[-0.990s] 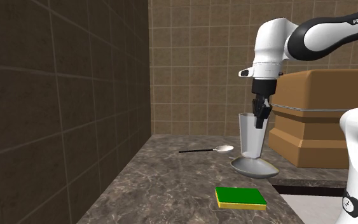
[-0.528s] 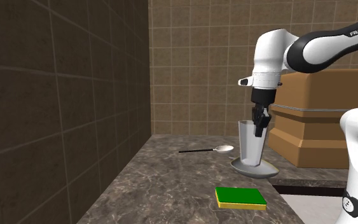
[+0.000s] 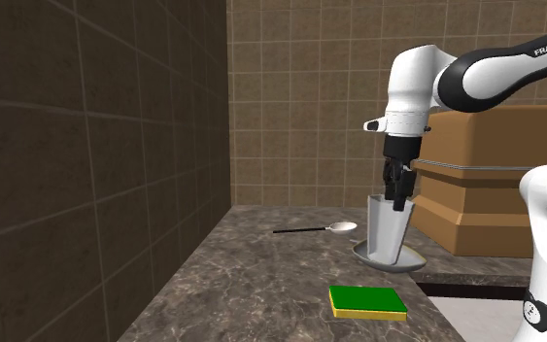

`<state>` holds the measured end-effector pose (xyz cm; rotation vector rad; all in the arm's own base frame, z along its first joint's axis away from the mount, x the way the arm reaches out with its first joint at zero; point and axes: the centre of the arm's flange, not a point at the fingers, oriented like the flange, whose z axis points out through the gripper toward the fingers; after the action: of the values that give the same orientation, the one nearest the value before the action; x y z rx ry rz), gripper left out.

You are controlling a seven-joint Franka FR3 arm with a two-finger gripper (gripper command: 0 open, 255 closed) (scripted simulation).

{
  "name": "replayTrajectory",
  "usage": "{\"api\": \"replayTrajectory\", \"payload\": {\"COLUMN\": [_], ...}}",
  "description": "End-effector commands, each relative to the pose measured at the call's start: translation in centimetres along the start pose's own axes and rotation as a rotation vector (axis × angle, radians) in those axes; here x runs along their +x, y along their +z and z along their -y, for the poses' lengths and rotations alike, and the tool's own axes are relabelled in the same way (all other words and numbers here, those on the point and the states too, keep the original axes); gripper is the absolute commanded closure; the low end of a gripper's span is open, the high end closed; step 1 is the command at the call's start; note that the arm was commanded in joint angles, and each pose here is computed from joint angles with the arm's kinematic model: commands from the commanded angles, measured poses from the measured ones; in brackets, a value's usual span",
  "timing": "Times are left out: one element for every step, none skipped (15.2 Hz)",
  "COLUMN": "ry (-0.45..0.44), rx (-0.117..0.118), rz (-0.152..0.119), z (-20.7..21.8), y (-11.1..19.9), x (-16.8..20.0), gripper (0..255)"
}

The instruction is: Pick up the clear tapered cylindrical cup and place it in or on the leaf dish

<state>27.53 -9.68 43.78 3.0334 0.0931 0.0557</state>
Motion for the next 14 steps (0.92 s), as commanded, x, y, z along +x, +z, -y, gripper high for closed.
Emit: {"api": "replayTrajectory", "payload": {"ry": [0.000, 0.000, 0.000, 0.000, 0.000, 0.000, 0.000, 0.000, 0.000, 0.000, 0.000, 0.000, 0.000, 0.000], "rx": [0.000, 0.000, 0.000, 0.000, 0.000, 0.000, 0.000, 0.000, 0.000, 0.000, 0.000, 0.000, 0.000, 0.000], "rz": [0.000, 0.000, 0.000, 0.000, 0.000, 0.000, 0.000, 0.000, 0.000, 0.000, 0.000, 0.000, 0.000, 0.000], "z": [0.0, 0.0, 0.0, 0.0, 0.0, 0.0, 0.0, 0.0, 0.0, 0.0, 0.0, 0.0, 0.0, 0.0], "y": [0.0, 0.0, 0.0, 0.0, -1.3, -2.6, -4.0, -5.0, -5.0, -5.0, -5.0, -5.0, -5.0, -5.0], "x": [0.0, 0.0, 0.0, 0.0, 0.0, 0.0, 0.0, 0.0, 0.0, 0.0, 0.0, 0.0, 0.0, 0.0], "gripper": [0, 0, 0, 0, 0, 0, 0, 0, 0, 0, 0, 0, 0, 0]}}
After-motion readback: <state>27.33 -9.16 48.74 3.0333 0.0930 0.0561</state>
